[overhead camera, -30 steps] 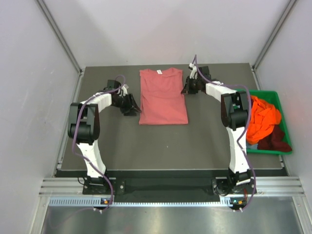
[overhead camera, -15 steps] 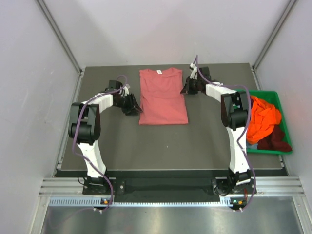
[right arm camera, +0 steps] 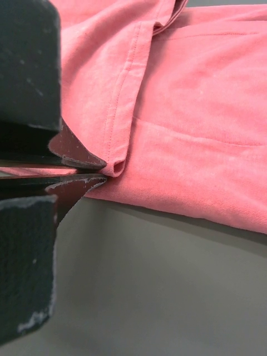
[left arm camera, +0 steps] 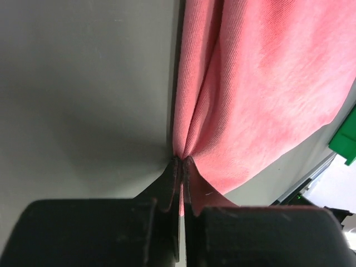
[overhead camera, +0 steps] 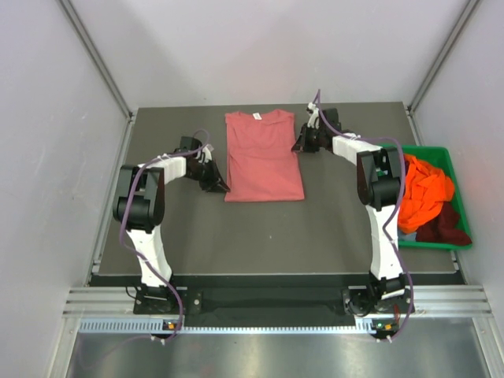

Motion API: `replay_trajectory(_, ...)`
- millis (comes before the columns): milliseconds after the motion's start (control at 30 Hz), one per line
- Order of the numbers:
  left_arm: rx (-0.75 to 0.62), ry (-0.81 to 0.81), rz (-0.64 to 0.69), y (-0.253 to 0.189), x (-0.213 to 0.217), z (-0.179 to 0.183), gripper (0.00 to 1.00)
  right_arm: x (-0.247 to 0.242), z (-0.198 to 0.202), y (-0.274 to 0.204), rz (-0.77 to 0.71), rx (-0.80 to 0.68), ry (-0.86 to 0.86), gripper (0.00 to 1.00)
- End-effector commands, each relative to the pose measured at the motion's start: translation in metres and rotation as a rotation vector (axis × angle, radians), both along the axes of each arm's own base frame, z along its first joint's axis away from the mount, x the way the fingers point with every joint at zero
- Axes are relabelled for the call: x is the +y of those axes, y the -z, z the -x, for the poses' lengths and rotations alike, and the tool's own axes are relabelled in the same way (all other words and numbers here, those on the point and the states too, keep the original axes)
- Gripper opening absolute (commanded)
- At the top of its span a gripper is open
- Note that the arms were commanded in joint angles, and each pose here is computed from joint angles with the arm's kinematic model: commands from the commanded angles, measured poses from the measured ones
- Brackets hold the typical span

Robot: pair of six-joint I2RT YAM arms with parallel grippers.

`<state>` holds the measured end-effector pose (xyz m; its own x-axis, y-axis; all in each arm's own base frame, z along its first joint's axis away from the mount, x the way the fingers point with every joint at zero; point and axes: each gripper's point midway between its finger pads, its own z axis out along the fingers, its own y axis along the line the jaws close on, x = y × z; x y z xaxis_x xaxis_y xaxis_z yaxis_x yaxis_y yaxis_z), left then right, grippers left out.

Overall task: Fold and stack the t-shirts
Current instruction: Fold the tshirt

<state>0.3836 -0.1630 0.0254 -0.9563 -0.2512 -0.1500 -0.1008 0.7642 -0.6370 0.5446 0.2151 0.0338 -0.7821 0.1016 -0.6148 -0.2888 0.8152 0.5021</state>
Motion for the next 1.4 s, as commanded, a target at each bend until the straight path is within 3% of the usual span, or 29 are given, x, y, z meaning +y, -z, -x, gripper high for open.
replay_trajectory(0, -0.036, -0.007, -0.005, -0.009, 0.000, 0.001, 0.00, -0.006, -0.011, -0.012, -0.007, -0.055, 0.024, 0.00)
replay_trajectory(200, -0.001, -0.132, -0.090, -0.003, 0.017, 0.013, 0.00, -0.007, -0.013, -0.012, 0.000, -0.061, 0.033, 0.00)
replay_trajectory(433, 0.053, -0.201, -0.048, 0.003, 0.012, 0.026, 0.02, -0.004, -0.012, -0.016, -0.010, -0.067, 0.025, 0.00)
replay_trajectory(500, 0.041, -0.205, -0.040, -0.004, 0.011, 0.024, 0.21, 0.002, -0.008, -0.017, -0.034, -0.062, -0.006, 0.00)
replay_trajectory(567, 0.025, -0.201, -0.043, -0.012, 0.012, 0.019, 0.26, 0.008, -0.003, -0.015, -0.038, -0.047, -0.036, 0.04)
replay_trajectory(600, -0.032, -0.188, -0.058, -0.024, 0.014, 0.003, 0.35, 0.009, -0.003, -0.015, -0.033, -0.046, -0.040, 0.04)
replay_trajectory(733, -0.157, -0.131, -0.092, -0.055, 0.018, -0.043, 0.43, 0.008, -0.001, -0.013, -0.025, -0.051, -0.052, 0.06)
replay_trajectory(833, -0.247, -0.082, -0.049, -0.077, 0.013, -0.078, 0.44, 0.009, 0.000, -0.011, -0.023, -0.052, -0.065, 0.06)
replay_trajectory(967, -0.291, -0.058, -0.073, -0.065, 0.017, -0.114, 0.42, 0.013, -0.003, -0.013, -0.043, -0.053, -0.073, 0.06)
replay_trajectory(1367, -0.324, 0.058, 0.009, -0.039, 0.007, -0.137, 0.41, 0.018, -0.008, -0.006, -0.078, -0.049, -0.072, 0.06)
